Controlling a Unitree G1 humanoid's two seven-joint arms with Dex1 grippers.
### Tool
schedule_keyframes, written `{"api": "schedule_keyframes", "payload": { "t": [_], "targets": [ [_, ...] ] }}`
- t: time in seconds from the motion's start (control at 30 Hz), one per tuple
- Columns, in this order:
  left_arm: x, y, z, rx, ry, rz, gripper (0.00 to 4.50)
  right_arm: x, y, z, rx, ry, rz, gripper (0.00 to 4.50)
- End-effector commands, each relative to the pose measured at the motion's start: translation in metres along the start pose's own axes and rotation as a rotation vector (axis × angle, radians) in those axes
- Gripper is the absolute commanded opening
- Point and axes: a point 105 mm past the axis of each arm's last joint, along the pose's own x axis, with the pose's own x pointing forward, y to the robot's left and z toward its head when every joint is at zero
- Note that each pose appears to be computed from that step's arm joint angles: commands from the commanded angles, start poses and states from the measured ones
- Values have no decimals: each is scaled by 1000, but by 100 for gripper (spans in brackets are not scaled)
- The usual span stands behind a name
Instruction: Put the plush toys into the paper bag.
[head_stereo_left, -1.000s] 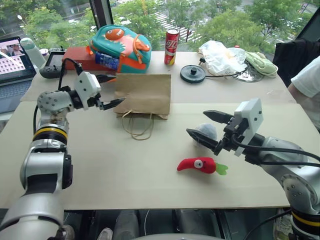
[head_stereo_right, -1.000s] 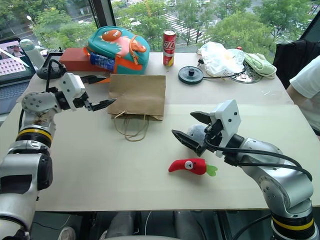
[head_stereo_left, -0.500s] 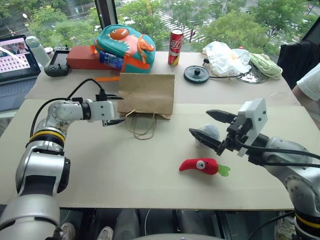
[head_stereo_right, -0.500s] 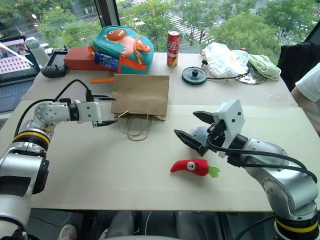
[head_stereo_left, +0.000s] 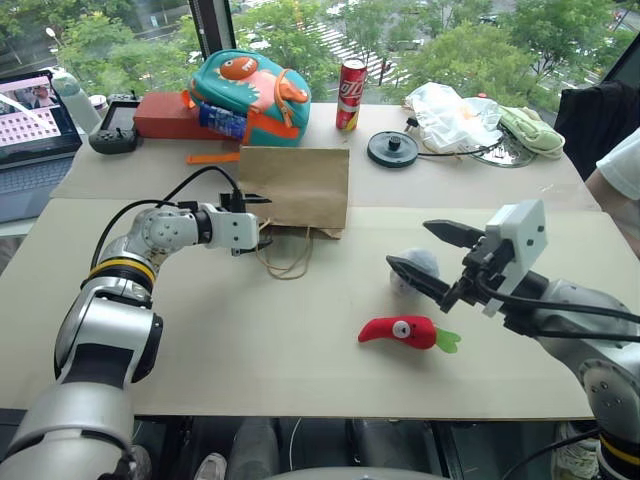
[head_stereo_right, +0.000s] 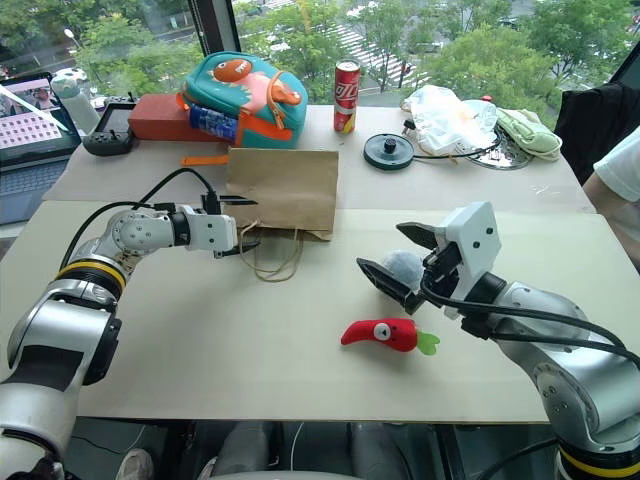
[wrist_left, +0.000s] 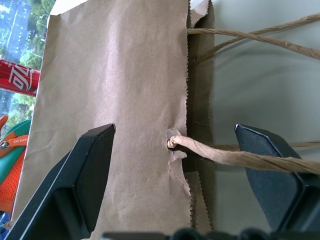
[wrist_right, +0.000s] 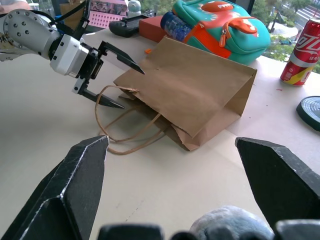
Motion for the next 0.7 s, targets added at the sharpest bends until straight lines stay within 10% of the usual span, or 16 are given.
{"api": "schedule_keyframes", "payload": {
  "t": [0.03,0.3,0.7],
  "targets": [
    [-1,10,6,20,-28,21,269,-3,2,11,-30,-35,-8,450],
    [2,7,8,13,-35,18,2,-2,1,11,-31,-36,-6,450],
    [-5,19,8,-93,-74,87,2,3,3,9,-35,-25,6,450]
  ]
}}
